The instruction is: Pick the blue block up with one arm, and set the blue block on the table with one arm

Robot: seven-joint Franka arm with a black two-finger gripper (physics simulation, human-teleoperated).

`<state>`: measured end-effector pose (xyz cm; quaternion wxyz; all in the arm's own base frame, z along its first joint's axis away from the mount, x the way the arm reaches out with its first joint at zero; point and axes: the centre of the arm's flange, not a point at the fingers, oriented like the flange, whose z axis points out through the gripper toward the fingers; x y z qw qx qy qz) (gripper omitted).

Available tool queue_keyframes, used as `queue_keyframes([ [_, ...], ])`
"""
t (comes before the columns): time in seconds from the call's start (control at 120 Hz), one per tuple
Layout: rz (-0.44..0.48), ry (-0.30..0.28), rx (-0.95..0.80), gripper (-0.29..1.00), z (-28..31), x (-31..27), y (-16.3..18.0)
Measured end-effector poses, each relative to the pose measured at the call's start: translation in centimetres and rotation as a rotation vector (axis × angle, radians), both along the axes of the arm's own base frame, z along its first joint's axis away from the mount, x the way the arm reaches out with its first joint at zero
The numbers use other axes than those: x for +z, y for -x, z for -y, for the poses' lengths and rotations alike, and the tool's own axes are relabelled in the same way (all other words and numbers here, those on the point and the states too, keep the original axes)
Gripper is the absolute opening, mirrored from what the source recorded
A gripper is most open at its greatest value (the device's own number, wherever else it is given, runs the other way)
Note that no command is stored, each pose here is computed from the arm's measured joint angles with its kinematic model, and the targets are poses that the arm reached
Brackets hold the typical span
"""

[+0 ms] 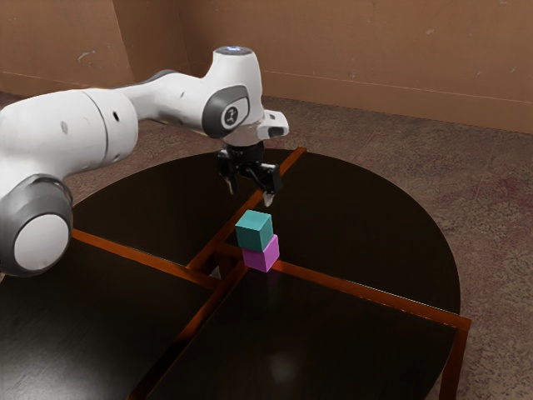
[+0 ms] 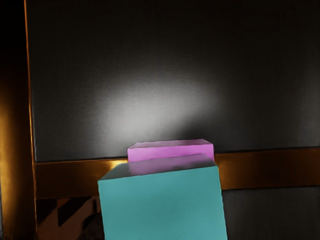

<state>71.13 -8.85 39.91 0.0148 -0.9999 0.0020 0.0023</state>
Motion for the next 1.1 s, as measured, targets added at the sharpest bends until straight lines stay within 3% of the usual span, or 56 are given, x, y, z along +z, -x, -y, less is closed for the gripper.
queue_keyframes([
  [0.308,-0.045,0.001,0.253,0.70,0.3,-4.1,-0.3],
  [0.817,-0.053,-0.012,0.308,0.70,0.0,-6.8,-0.6],
  [1.1,-0.045,-0.008,0.303,0.46,0.1,-7.1,-0.8],
])
